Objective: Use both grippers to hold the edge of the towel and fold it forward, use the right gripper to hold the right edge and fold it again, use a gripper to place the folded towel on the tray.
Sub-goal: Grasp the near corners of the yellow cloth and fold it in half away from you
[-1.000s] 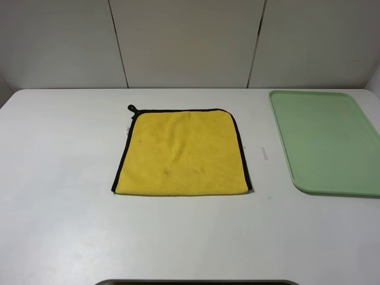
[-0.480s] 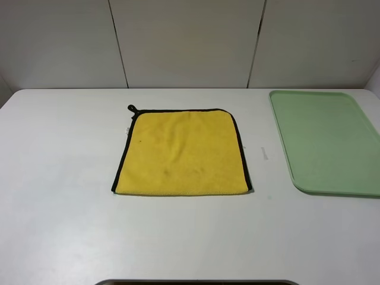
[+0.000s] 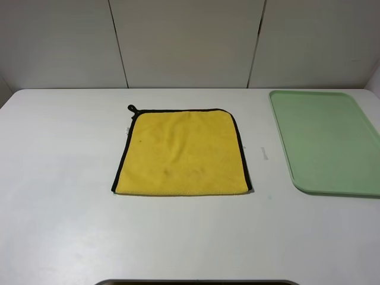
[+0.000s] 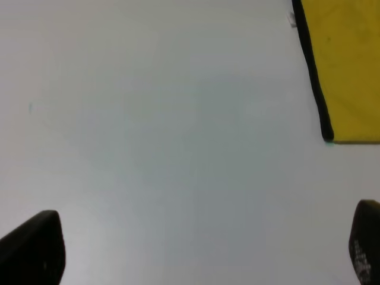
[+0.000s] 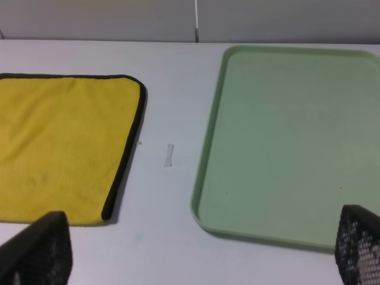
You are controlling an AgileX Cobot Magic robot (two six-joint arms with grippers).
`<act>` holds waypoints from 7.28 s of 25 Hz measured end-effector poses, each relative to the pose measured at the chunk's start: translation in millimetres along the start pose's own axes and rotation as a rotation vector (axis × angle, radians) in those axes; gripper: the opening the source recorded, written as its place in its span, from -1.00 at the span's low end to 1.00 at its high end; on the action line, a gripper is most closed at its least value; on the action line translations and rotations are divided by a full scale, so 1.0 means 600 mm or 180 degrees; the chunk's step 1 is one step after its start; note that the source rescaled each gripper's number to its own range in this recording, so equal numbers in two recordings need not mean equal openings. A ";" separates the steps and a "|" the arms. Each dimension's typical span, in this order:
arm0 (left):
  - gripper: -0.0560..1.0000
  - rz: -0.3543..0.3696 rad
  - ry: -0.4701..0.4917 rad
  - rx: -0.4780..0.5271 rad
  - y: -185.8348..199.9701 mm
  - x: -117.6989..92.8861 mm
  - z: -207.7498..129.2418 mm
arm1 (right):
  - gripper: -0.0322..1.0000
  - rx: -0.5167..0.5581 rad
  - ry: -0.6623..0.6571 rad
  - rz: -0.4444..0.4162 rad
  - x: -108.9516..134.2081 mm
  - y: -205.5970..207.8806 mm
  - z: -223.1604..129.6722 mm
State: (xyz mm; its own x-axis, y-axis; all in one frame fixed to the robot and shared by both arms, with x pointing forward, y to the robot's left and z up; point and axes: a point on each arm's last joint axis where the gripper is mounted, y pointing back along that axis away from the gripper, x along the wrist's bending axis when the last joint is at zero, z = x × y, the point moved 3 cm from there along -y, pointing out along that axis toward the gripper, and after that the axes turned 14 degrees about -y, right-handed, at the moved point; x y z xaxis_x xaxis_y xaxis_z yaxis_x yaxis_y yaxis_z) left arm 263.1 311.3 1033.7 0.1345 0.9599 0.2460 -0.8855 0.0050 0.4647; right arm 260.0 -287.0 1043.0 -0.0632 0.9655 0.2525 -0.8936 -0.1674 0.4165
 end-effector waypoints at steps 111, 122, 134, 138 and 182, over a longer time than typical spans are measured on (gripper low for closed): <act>0.92 -0.2464 -0.4782 0.0909 -0.424 -0.318 0.006 | 1.00 0.3174 0.4591 0.1853 0.152 -0.540 -0.181; 0.91 -0.2568 -0.4765 0.0728 -0.444 -0.342 -0.009 | 1.00 0.3179 0.4567 0.1854 0.153 -0.540 -0.181; 0.87 -0.2605 -0.4750 0.0762 -0.466 -0.359 -0.015 | 1.00 0.3154 0.4573 0.1914 0.155 -0.539 -0.182; 0.85 -0.2622 -0.4703 0.0822 -0.469 -0.360 -0.021 | 1.00 0.3147 0.4580 0.1949 0.156 -0.539 -0.183; 0.57 -0.2647 -0.4300 0.0998 -0.479 -0.371 -0.029 | 1.00 0.3120 0.4597 0.2021 0.159 -0.539 -0.185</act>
State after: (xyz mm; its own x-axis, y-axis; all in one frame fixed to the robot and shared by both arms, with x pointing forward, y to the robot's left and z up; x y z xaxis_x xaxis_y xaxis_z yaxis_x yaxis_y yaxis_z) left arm 479.7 100.9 830.7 0.9288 -0.2147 0.3020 -0.2732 0.1536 0.9496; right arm 493.8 -118.6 835.5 -0.9967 0.0316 -0.0747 -0.0765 -0.0599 0.9953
